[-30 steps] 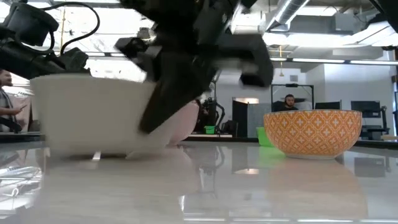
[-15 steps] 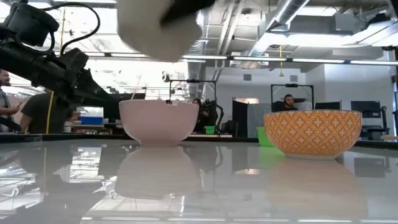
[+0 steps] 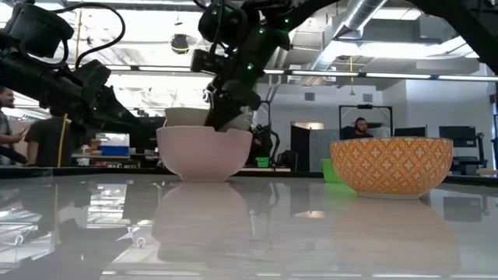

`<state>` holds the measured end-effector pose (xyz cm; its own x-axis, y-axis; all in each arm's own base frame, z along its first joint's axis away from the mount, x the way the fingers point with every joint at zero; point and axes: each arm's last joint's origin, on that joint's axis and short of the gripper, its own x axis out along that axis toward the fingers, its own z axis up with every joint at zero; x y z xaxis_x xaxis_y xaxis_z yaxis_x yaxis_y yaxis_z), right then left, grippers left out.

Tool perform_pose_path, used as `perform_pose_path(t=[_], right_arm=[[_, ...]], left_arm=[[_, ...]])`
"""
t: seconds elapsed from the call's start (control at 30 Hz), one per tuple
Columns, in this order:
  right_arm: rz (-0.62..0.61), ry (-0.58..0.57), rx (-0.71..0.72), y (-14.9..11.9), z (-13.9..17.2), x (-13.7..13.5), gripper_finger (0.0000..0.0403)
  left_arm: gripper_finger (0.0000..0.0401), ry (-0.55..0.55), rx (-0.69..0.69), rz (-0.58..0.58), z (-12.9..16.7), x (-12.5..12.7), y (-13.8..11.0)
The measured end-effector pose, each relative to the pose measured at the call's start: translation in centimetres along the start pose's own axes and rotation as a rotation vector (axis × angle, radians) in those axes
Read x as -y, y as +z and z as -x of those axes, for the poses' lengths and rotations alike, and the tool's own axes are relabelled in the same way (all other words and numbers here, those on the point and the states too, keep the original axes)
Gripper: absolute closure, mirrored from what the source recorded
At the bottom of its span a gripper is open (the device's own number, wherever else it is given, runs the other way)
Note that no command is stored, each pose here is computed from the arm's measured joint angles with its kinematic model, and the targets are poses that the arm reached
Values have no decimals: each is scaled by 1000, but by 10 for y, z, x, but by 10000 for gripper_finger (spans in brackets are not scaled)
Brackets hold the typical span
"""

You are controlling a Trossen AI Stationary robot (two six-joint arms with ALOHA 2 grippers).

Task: Nest bowls inside each other
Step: Stack the gray bowl on the light pink bowl

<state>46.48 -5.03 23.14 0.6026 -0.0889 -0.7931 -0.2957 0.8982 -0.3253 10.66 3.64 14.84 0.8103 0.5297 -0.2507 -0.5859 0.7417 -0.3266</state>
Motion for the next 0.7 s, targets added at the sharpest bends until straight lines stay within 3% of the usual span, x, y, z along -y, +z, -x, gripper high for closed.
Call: perform_pose_path(t=[0.43,0.7], right_arm=[[-14,49,30,-2,-7,2,395],[-45,41,21,-3,-7,3,339]], left_arm=[[243,13,-4,-6,-1,0,-1],[243,13,-5,-7,-1,0,-1]])
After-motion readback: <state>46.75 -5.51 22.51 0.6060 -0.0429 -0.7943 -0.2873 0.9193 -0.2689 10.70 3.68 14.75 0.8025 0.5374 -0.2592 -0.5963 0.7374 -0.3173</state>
